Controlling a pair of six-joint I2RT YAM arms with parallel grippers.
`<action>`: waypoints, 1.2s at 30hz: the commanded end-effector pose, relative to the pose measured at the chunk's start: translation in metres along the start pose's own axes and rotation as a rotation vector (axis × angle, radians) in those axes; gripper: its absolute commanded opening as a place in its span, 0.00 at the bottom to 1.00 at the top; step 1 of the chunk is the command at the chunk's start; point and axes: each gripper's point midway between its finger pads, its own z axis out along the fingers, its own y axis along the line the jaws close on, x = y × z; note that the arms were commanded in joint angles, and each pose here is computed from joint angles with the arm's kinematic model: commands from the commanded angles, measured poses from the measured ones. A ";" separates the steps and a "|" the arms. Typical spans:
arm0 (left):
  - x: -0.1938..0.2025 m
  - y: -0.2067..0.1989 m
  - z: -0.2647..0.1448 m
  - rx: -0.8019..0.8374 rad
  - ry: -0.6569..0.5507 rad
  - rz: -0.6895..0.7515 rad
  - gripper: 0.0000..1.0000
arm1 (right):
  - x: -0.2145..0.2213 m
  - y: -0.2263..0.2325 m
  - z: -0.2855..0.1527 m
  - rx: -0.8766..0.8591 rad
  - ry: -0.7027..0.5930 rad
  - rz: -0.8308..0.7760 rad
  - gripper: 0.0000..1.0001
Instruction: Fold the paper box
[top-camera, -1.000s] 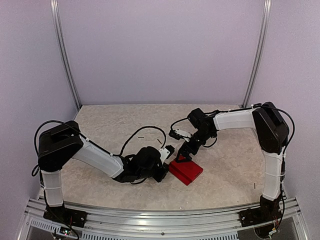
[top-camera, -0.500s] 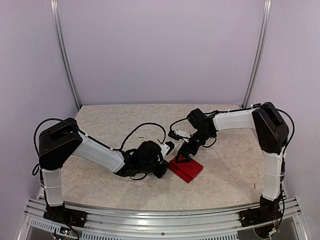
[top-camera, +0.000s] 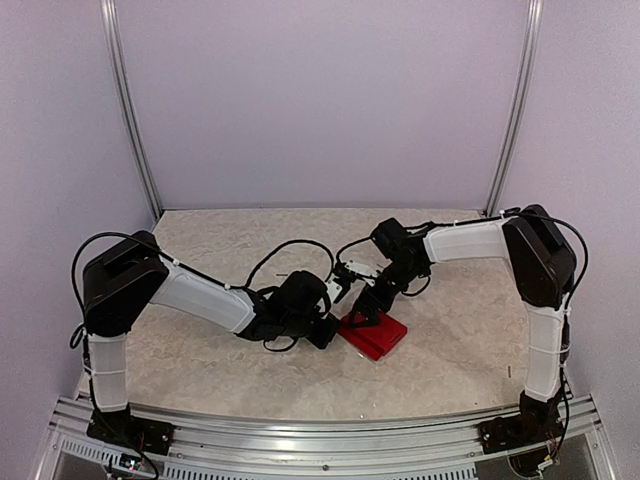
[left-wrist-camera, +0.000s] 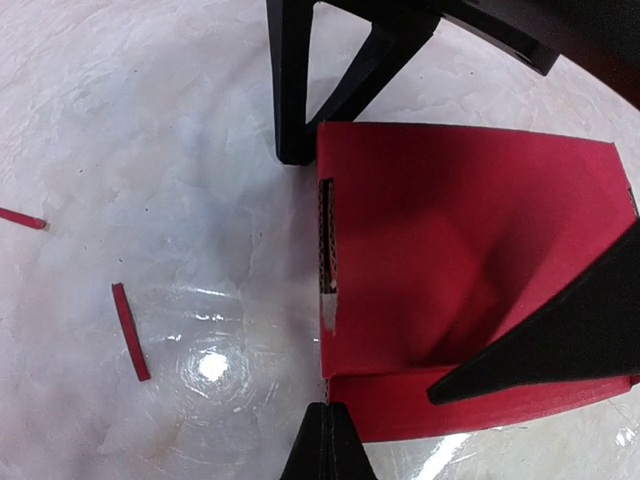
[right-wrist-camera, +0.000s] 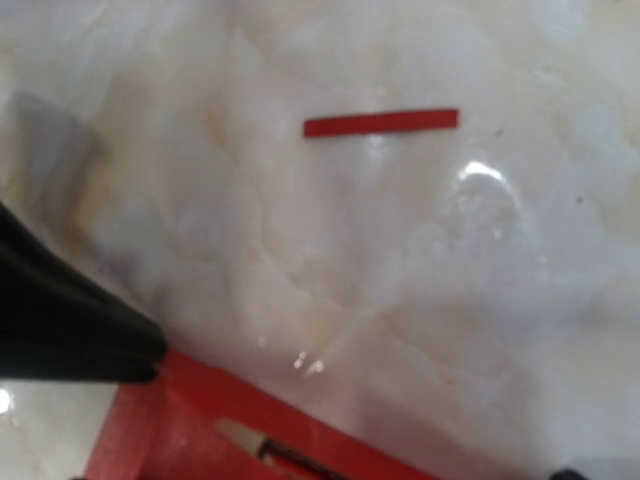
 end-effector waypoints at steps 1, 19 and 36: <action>0.010 0.008 0.013 -0.012 0.029 -0.012 0.01 | 0.043 0.005 0.007 -0.050 0.134 0.102 1.00; 0.008 0.006 0.015 -0.004 0.052 0.027 0.01 | 0.035 -0.022 -0.054 0.010 0.012 0.122 1.00; -0.006 0.014 0.025 -0.033 0.073 0.038 0.00 | 0.077 -0.013 -0.016 -0.039 0.115 0.204 0.82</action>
